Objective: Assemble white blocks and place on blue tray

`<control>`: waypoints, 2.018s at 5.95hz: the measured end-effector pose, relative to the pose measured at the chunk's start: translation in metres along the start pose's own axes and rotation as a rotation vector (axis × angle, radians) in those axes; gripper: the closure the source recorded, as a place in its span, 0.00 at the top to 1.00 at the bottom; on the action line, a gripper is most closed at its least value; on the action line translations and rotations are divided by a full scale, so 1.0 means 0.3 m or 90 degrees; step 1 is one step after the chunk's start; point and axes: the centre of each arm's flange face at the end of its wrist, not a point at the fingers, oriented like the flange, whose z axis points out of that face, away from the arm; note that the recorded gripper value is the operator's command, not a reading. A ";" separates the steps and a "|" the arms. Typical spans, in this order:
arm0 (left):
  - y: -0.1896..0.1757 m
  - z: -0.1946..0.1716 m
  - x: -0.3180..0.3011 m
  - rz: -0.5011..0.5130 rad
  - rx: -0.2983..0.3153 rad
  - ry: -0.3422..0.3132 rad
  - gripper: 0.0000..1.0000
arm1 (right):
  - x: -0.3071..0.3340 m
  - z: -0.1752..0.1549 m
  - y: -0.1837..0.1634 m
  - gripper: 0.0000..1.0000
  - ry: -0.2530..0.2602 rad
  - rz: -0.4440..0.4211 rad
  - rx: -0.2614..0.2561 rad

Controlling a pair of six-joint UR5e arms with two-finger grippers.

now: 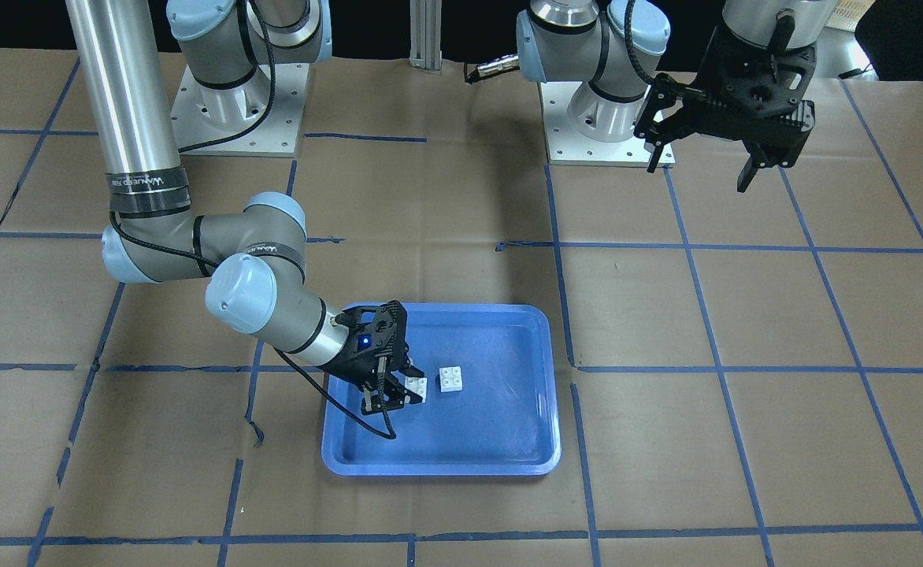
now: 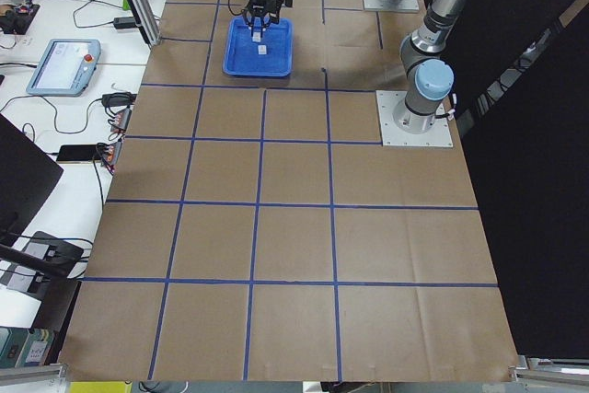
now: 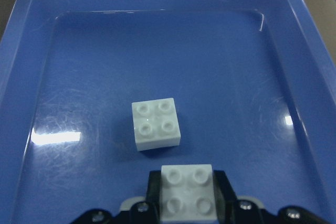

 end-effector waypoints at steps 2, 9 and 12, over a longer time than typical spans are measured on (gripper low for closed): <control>-0.033 0.008 0.029 -0.137 0.000 0.014 0.99 | -0.027 0.034 -0.005 0.40 -0.004 -0.006 0.000; -0.031 -0.018 0.183 -0.139 0.013 0.027 0.99 | -0.027 0.031 -0.022 0.40 0.005 0.024 0.012; -0.029 -0.027 0.179 -0.141 0.017 0.027 0.99 | -0.027 0.031 -0.026 0.40 0.008 0.024 0.013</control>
